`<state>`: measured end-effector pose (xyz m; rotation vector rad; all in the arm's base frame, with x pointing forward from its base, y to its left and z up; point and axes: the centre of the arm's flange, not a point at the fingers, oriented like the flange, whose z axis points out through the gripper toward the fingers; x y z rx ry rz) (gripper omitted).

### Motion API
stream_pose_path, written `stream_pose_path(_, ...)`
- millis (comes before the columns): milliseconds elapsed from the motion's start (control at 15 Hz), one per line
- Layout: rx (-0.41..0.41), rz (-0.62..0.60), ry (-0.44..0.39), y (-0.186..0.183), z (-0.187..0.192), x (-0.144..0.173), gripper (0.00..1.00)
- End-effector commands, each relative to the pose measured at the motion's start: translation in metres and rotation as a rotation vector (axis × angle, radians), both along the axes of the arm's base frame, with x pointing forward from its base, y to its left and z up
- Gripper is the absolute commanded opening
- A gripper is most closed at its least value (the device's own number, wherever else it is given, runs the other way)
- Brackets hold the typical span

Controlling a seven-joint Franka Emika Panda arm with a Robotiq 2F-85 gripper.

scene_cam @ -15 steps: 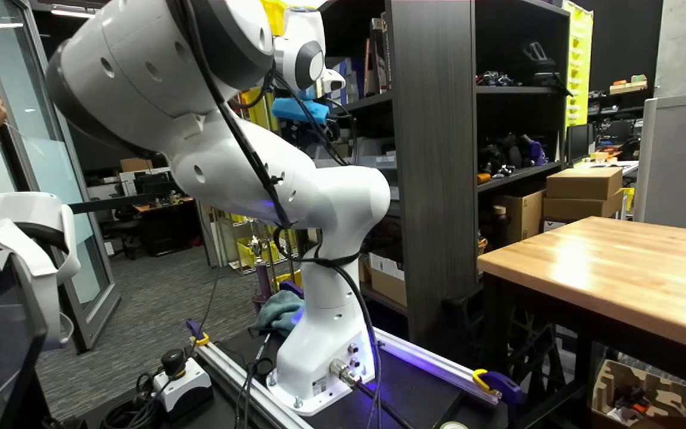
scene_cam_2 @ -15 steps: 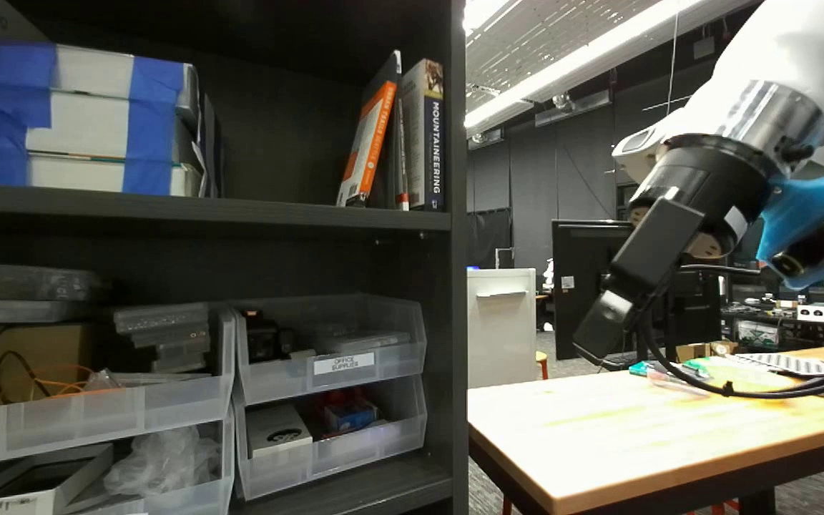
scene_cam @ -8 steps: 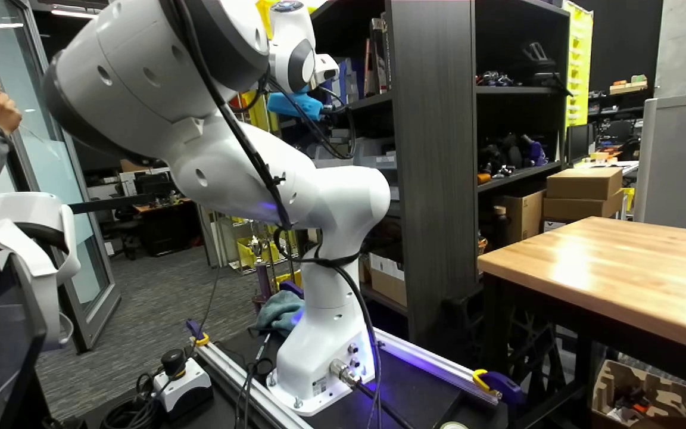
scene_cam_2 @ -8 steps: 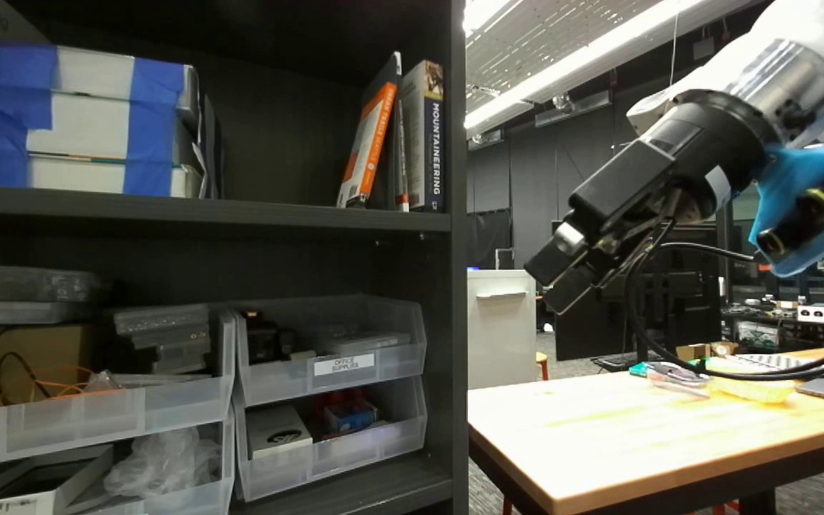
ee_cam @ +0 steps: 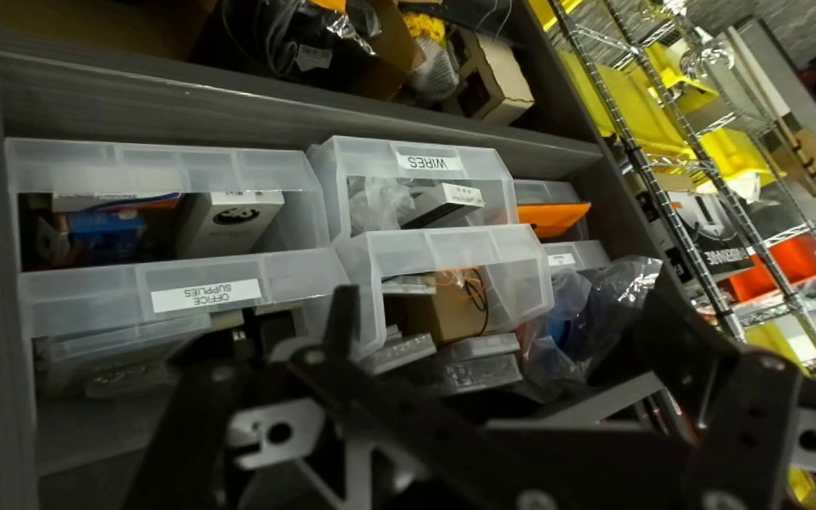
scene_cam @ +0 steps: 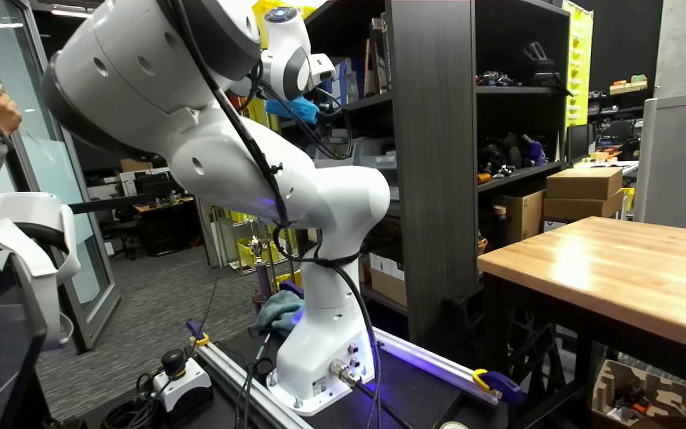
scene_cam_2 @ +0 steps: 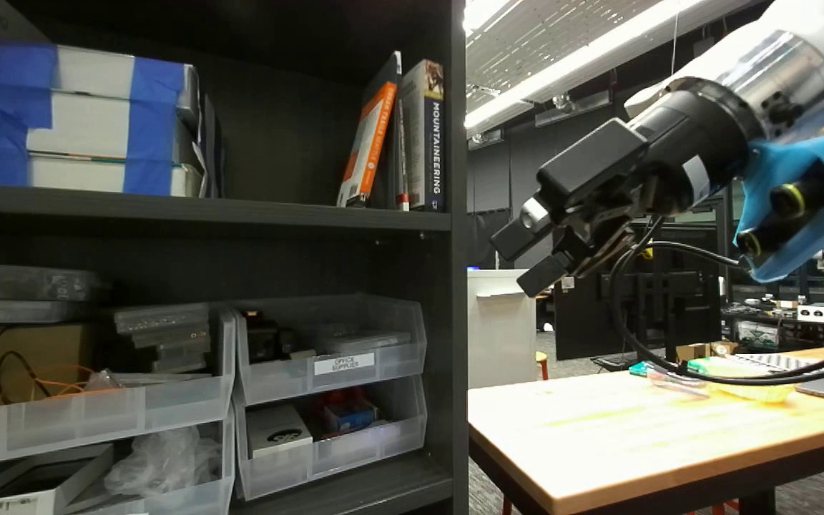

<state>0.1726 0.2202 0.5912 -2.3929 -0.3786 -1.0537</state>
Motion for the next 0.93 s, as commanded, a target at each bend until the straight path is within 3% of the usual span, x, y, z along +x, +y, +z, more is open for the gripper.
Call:
stream_pose_path(0,0.0,-0.003,-0.003,-0.006,-0.02,0.001,1.0)
stream_pose_path(267,-0.016,0.015,0.013,-0.053,-0.021,0.014,1.0)
stream_pose_path(600,-0.051,0.062,0.085,-0.169,-0.006,0.054,1.0)
stream_pose_path(867,-0.084,0.12,0.13,-0.28,-0.015,0.061,1.0)
